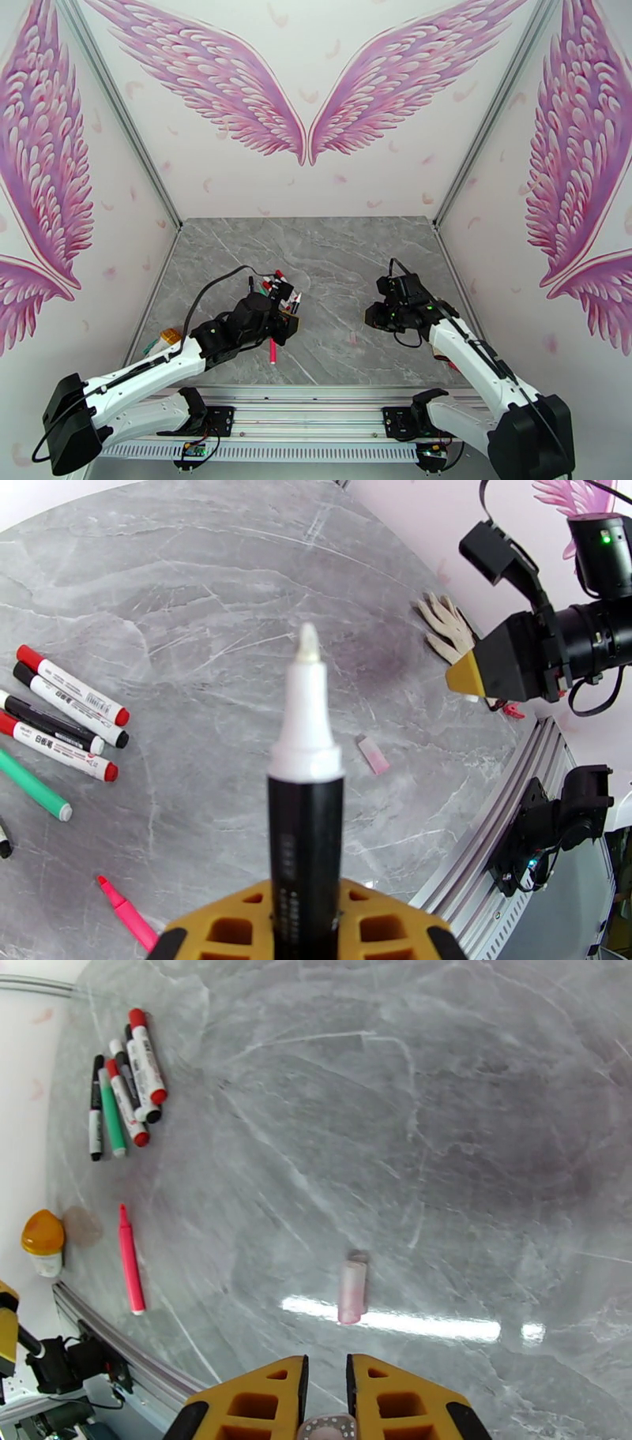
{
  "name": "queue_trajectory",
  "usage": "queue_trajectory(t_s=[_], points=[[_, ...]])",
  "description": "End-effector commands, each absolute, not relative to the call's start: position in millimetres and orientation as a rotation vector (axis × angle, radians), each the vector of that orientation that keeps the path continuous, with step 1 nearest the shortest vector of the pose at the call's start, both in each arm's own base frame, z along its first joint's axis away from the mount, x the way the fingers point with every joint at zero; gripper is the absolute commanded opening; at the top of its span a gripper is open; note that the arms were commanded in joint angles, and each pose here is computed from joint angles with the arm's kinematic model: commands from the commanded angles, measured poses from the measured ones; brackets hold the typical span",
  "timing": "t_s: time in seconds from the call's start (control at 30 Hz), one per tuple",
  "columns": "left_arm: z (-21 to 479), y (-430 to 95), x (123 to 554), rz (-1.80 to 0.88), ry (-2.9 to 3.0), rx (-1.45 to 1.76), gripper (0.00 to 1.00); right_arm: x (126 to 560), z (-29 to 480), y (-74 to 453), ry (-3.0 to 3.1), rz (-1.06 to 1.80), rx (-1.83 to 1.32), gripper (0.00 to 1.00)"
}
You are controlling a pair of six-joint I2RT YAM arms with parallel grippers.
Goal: Open the pen caps
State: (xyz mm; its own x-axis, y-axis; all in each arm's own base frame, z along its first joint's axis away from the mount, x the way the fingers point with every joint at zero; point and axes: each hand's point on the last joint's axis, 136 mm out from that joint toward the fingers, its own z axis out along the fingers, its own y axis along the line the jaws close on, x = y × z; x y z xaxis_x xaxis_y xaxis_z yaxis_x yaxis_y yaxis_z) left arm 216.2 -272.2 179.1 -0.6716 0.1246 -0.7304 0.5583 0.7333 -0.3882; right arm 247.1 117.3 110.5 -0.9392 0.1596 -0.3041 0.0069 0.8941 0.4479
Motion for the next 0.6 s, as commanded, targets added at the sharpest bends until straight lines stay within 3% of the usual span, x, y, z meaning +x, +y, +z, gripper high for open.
queue_trajectory(t_s=[0.0, 0.57], points=[[181, -265, 217, -0.778, 2.227, 0.485, 0.00, 251, 109, 114, 2.750, 0.566, 0.081, 0.07], [176, -269, 220, -0.772, 2.246, 0.501, 0.01, 257, 60, 135, 2.933, 0.516, 0.009, 0.09]])
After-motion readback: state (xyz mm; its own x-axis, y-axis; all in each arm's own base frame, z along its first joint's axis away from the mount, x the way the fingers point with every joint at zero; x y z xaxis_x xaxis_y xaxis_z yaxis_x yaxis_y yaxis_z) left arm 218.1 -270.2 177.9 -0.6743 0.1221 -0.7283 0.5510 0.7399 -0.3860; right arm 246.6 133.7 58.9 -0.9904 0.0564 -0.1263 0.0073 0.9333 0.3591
